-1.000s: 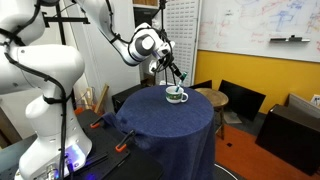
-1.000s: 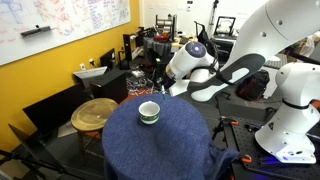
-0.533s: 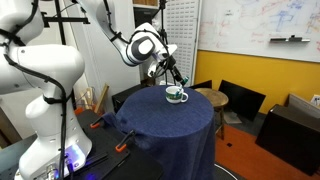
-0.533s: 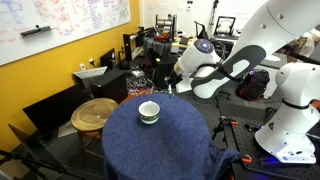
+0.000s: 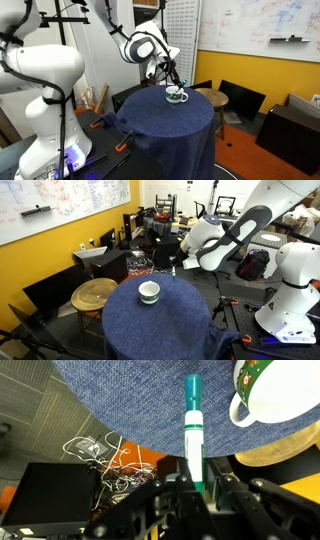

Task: Pick the marker from the cup and put it on the table

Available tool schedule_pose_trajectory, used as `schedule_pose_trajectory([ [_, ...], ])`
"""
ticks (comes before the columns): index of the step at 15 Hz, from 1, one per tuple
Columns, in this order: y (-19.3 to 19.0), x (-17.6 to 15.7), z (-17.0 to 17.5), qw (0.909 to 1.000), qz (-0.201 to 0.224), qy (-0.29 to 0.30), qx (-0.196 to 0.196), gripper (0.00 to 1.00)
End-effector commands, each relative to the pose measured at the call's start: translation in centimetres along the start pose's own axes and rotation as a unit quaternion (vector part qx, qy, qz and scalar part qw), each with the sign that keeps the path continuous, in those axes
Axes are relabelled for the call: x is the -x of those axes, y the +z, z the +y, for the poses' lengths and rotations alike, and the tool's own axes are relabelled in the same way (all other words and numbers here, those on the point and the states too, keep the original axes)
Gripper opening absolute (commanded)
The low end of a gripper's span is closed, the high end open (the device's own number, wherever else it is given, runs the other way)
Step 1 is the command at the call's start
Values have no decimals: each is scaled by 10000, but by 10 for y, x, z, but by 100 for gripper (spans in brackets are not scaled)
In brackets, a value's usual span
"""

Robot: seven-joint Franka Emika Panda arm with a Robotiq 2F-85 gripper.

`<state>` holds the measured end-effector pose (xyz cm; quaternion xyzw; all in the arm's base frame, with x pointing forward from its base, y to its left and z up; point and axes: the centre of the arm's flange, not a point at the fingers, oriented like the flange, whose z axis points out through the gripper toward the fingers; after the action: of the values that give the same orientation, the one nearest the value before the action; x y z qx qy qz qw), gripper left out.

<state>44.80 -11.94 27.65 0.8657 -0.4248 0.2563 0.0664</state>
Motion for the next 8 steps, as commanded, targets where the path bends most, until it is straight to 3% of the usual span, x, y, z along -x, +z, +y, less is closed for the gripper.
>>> schedule_pose_trajectory([
  [1,0,-10,22,9976,-456,-3,-519,5],
  [8,9,-23,35,9842,-1258,-133,-1240,5],
])
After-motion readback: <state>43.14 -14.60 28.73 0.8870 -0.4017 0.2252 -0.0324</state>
